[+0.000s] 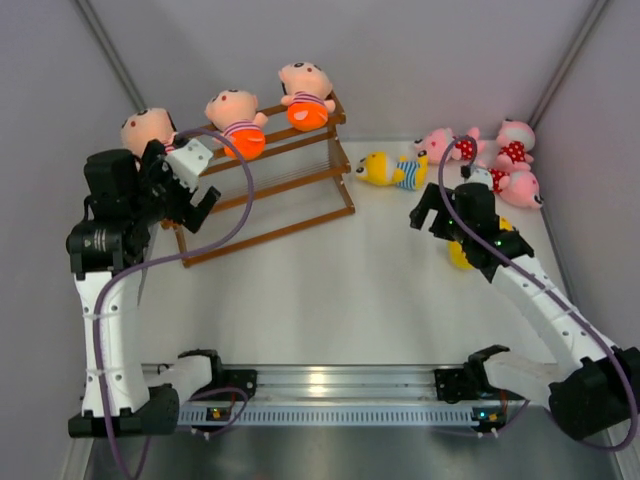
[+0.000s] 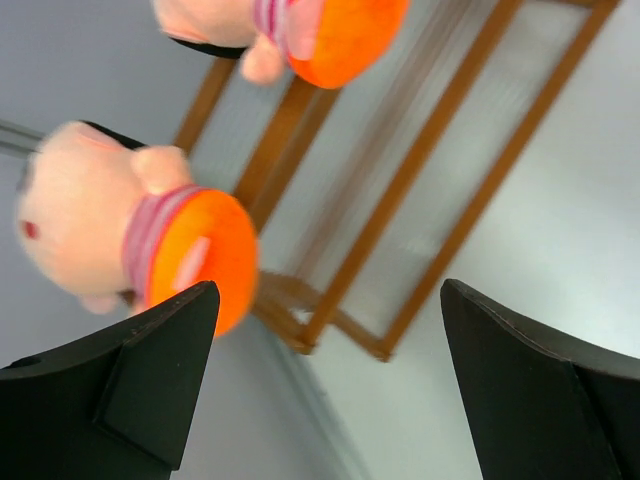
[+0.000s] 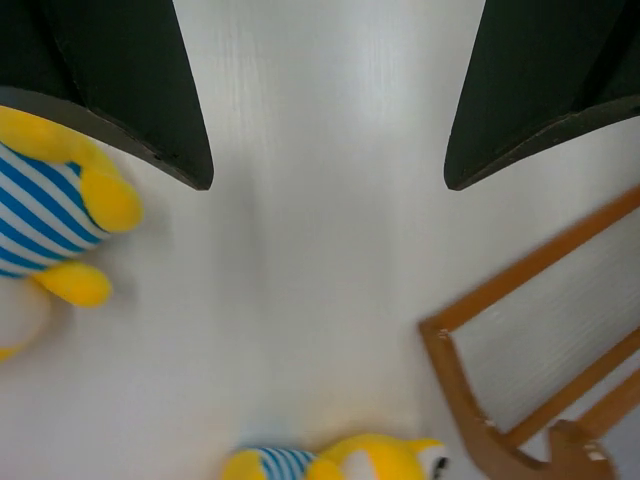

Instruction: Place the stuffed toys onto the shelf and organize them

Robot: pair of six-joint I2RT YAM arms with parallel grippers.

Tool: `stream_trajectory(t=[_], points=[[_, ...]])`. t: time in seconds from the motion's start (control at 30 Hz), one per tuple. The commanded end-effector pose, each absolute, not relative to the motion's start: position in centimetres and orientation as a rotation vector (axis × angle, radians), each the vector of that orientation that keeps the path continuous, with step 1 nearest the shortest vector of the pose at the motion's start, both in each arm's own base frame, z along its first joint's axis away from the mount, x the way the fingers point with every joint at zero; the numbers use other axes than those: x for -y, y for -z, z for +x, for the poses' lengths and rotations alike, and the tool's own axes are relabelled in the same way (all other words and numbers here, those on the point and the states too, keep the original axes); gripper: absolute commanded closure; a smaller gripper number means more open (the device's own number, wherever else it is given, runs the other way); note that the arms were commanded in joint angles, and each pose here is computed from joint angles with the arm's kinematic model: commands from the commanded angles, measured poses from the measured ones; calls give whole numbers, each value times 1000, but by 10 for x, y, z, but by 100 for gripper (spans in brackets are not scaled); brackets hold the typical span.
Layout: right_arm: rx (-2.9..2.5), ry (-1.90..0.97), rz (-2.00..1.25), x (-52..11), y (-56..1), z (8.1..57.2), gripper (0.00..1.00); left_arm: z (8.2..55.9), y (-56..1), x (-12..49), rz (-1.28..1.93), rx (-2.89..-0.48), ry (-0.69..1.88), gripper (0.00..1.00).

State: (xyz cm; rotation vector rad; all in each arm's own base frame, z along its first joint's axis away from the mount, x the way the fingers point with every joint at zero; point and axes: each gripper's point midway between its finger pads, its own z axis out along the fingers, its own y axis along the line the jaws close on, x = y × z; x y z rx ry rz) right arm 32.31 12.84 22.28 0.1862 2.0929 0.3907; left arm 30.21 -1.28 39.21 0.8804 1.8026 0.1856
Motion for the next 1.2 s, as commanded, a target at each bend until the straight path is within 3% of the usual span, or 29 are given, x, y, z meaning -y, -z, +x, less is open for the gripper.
stream_trajectory(t=[0.0,0.27,0.43,0.63,0.83,0.93,0.97,1.17], points=[[-2136,-268,458,-81,-190,315,1,271,-373,45,687,-1887,136,2],[-2075,-165,776,-13,-133,301,1,246,-303,45,583,-2073,218,2],[-2046,-91,918,17,-109,296,5,231,-257,26,558,-2189,124,2],[-2023,-43,997,42,-84,308,14,224,-245,27,579,-2215,135,2],[-2060,-151,972,28,-72,316,44,225,-248,25,590,-2206,109,2],[-2045,-253,861,13,-89,319,83,224,-242,25,596,-2220,117,2],[-2045,-276,822,8,-95,318,100,222,-238,28,607,-2227,135,2],[-2026,-387,272,-63,-174,311,100,210,-216,30,654,-2272,162,2]])
